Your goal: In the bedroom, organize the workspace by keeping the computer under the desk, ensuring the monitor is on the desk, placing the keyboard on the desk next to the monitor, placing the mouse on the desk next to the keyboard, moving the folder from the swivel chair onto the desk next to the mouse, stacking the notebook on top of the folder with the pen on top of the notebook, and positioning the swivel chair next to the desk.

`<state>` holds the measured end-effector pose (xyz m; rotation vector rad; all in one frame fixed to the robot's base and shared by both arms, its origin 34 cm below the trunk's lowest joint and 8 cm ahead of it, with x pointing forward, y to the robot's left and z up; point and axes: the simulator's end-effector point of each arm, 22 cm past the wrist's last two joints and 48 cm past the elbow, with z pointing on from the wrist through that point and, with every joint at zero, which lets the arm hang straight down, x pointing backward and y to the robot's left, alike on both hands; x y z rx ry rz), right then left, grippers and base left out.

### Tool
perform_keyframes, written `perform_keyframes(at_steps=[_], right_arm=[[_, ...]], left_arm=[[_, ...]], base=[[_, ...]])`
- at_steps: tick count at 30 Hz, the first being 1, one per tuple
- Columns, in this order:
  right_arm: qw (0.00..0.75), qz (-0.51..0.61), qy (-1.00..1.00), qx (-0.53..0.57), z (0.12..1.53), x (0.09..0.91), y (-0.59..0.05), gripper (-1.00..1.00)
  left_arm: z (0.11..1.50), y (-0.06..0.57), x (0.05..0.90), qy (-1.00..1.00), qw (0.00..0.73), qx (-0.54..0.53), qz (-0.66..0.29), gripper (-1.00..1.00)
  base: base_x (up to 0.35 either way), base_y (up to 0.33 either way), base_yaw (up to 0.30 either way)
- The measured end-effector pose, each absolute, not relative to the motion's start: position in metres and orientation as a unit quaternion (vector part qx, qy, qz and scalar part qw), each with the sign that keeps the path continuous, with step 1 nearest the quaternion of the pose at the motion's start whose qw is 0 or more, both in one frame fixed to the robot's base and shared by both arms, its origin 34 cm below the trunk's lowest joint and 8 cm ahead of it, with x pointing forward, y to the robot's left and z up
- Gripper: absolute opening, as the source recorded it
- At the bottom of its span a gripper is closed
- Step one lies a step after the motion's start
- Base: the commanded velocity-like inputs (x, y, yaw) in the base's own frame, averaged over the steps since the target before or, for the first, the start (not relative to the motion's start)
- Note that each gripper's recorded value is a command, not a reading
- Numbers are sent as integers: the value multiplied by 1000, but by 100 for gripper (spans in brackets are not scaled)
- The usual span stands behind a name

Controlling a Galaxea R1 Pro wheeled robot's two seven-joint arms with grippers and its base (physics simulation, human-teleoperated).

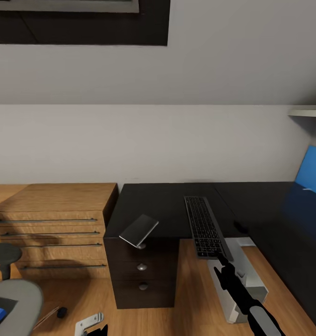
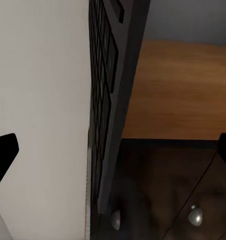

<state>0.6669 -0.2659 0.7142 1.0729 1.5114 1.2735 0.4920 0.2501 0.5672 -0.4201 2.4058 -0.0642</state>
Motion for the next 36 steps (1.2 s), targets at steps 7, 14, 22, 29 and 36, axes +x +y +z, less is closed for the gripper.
perform_keyframes(at_steps=[7, 14, 22, 29, 36], right_arm=[[432, 510, 606, 430, 714, 667, -267, 100], [432, 510, 607, 430, 714, 667, -267, 100], [432, 510, 607, 430, 714, 667, -267, 100], [433, 510, 607, 430, 714, 667, -267, 100], [432, 510, 608, 429, 714, 667, -266, 100]], left_arm=[[562, 246, 488, 928, 336, -159, -30, 100], [560, 245, 486, 929, 333, -158, -31, 100], [560, 246, 486, 929, 333, -158, -31, 100], [560, 246, 486, 929, 333, -159, -30, 100], [560, 245, 486, 929, 333, -158, -31, 100]], base=[[184, 0, 0], [28, 0, 0], [2, 0, 0], [0, 0, 0], [0, 0, 0]])
